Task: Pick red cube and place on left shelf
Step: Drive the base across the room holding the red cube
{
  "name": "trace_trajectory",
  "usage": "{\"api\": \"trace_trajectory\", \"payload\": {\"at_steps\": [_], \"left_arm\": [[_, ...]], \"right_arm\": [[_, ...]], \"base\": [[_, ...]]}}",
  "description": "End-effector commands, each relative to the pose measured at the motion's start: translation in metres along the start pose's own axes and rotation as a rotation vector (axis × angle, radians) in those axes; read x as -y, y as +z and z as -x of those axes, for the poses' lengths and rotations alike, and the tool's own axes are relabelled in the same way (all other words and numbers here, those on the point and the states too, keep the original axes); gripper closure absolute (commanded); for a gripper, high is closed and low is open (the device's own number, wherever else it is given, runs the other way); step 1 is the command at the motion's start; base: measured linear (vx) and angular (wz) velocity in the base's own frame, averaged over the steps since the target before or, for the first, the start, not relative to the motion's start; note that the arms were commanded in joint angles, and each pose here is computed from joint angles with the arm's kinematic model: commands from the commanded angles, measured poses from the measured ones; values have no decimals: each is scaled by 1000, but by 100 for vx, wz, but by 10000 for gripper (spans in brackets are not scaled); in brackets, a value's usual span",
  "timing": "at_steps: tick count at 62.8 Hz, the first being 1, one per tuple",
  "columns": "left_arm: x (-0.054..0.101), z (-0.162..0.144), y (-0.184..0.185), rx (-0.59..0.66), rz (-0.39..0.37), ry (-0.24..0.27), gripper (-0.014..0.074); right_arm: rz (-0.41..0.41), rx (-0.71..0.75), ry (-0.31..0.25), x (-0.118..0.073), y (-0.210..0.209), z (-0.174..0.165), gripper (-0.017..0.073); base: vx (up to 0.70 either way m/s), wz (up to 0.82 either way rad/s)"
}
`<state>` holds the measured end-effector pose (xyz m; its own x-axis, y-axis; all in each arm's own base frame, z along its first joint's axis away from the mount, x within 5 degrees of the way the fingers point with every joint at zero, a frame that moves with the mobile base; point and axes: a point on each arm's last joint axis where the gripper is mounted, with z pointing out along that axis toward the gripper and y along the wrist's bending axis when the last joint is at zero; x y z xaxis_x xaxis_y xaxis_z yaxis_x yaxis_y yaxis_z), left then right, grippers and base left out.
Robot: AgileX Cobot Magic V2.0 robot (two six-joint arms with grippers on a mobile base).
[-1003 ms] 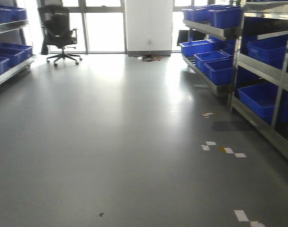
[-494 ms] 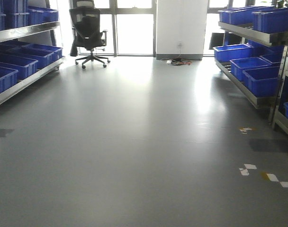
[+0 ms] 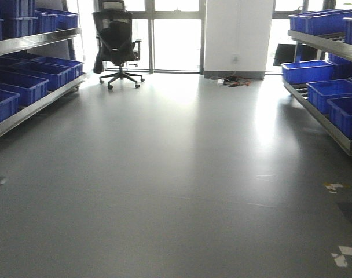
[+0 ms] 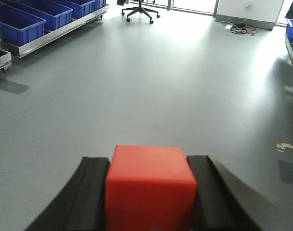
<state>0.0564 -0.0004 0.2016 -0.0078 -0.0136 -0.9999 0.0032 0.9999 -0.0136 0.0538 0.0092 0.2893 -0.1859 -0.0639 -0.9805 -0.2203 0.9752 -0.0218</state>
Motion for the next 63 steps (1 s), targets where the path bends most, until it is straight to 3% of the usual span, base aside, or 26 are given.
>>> {"api": "trace_trajectory", "payload": {"at_steps": [1,63], "left_arm": [[0,0,0,67,2,-13,503],[0,0,0,67,2,-13,503]], "right_arm": [[2,107,-24,0,-3,16,408],[2,107,-24,0,-3,16,408]], "base": [[63,13],[64,37]]}}
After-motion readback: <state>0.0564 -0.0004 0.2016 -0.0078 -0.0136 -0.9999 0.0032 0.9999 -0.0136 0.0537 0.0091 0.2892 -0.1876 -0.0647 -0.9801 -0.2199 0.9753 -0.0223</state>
